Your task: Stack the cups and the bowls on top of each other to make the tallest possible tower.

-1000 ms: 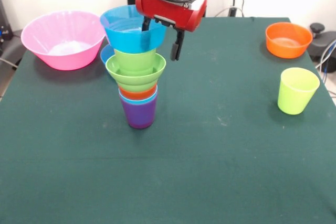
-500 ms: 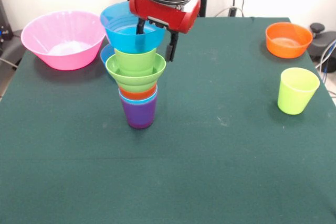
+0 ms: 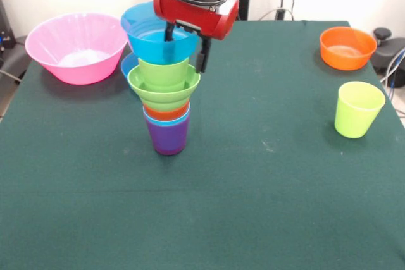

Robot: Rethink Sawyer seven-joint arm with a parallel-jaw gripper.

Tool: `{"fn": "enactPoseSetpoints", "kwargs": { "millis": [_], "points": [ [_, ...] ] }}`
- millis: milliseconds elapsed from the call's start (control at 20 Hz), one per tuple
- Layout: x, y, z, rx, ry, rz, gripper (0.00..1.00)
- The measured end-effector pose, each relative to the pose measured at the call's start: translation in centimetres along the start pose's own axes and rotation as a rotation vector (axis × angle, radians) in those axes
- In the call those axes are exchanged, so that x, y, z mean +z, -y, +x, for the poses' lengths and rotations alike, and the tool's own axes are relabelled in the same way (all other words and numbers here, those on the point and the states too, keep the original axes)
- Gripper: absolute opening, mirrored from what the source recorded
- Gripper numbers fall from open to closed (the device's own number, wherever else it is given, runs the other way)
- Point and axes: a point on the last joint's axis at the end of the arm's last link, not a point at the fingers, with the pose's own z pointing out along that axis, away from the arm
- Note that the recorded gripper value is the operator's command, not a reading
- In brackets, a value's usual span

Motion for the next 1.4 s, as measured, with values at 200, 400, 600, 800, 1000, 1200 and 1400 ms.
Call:
{"fn": "enactPoseSetpoints", "kwargs": {
  "millis": [200, 400, 600, 800, 1000, 1200, 1400],
  "points": [
    [-0.4, 0.1, -0.1, 0.001, -0.004, 0.003, 0.0],
    [-1.7, 0.3, -0.6, 0.007, -0.004, 0.007, 0.0],
    [-1.9, 0.3, -0.7, 0.007, -0.007, 0.009, 0.0],
    [-1.9, 0.3, -0.7, 0.007, -0.008, 0.008, 0.0],
    [-1.8, 0.2, -0.7, 0.006, -0.009, 0.008, 0.0],
    [-1.8, 0.1, -0.6, 0.005, -0.009, 0.007, 0.0],
    [-1.8, 0.1, -0.6, 0.005, -0.011, 0.007, 0.0]
  ]
}}
